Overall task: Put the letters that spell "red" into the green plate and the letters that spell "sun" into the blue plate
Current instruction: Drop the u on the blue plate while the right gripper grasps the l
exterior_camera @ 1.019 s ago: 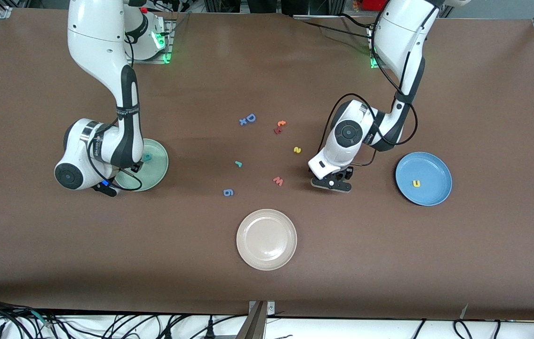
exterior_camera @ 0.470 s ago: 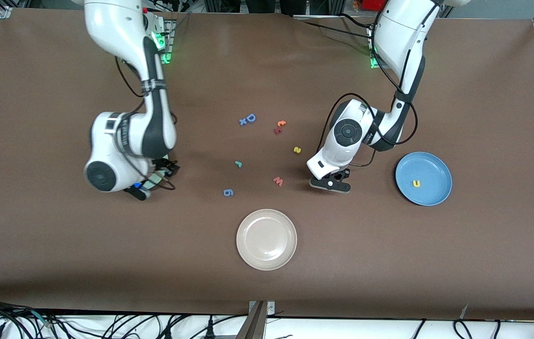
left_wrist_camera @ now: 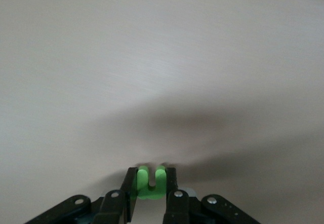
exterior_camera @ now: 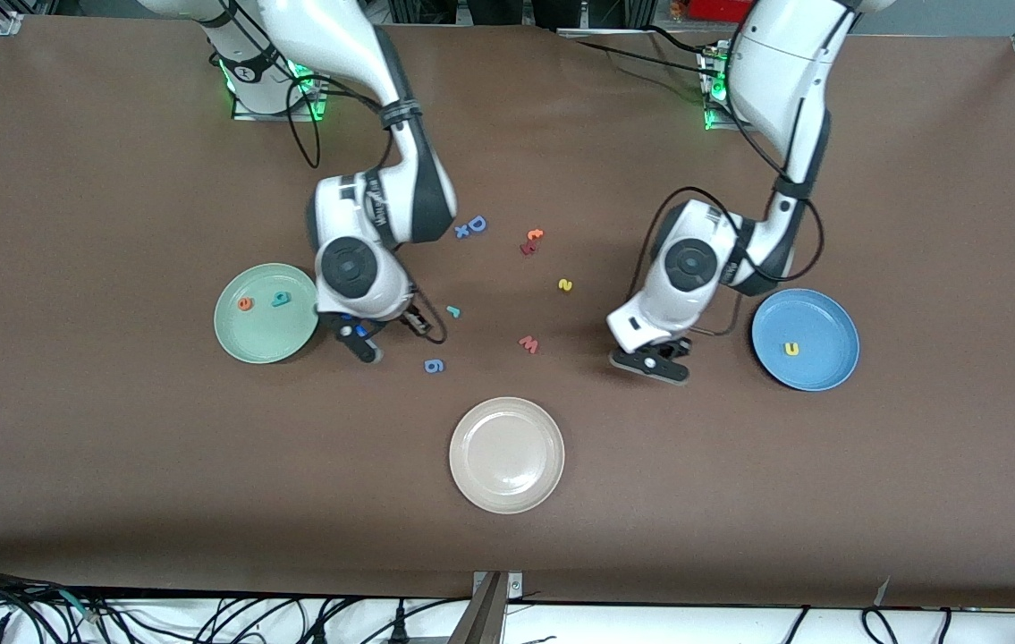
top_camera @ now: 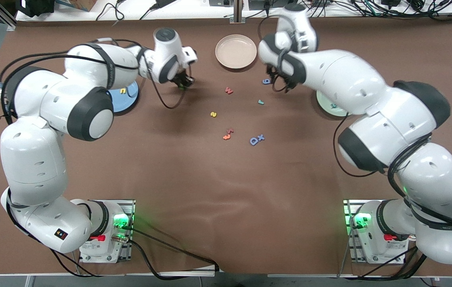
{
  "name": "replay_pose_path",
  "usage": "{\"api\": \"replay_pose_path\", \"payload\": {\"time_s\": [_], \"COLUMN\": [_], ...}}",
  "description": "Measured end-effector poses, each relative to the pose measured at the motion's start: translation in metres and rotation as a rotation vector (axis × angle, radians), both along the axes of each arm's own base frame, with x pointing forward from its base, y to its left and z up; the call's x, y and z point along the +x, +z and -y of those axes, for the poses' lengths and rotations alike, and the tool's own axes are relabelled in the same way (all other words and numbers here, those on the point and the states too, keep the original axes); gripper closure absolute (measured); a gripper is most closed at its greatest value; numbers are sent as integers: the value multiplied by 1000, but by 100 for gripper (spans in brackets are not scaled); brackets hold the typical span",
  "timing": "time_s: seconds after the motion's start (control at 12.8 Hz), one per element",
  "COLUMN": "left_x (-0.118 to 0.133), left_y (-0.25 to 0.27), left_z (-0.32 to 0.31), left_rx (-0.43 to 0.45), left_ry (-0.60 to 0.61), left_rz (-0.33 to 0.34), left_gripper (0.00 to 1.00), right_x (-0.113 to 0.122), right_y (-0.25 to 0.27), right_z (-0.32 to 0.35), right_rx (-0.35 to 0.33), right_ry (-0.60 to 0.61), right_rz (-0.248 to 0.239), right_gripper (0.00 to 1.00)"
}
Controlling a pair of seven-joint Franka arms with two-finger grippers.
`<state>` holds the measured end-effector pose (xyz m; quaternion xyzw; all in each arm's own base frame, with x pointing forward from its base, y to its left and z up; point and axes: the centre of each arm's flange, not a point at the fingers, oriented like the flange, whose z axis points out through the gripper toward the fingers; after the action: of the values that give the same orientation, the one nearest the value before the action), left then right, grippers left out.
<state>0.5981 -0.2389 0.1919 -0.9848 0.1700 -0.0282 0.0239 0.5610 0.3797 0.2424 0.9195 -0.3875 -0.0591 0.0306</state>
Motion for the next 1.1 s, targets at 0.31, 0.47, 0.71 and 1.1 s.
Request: {"api": "replay_pose_path", "payload": {"time_s": [0.31, 0.47, 0.71, 1.1], "left_x": [32, 36, 32, 0], "left_y": [28, 36, 57, 42], "left_z": [-96, -132, -188, -250], "left_rx": [41, 60, 54, 28], "left_ry": [-142, -192, -253, -252], "left_rz": [-7, -42, -108, -190], "left_gripper": [74, 74, 74, 74], "right_x": [-15, -21, -27, -35], "right_y": [-40, -51, -57, -65], "right_z": [-34, -42, -46, -47], "right_rx": [11, 12, 12, 9], "right_ry": [-81, -89, -85, -83], "right_rz": [83, 89, 77, 60], "right_gripper": [20, 21, 21, 48]}}
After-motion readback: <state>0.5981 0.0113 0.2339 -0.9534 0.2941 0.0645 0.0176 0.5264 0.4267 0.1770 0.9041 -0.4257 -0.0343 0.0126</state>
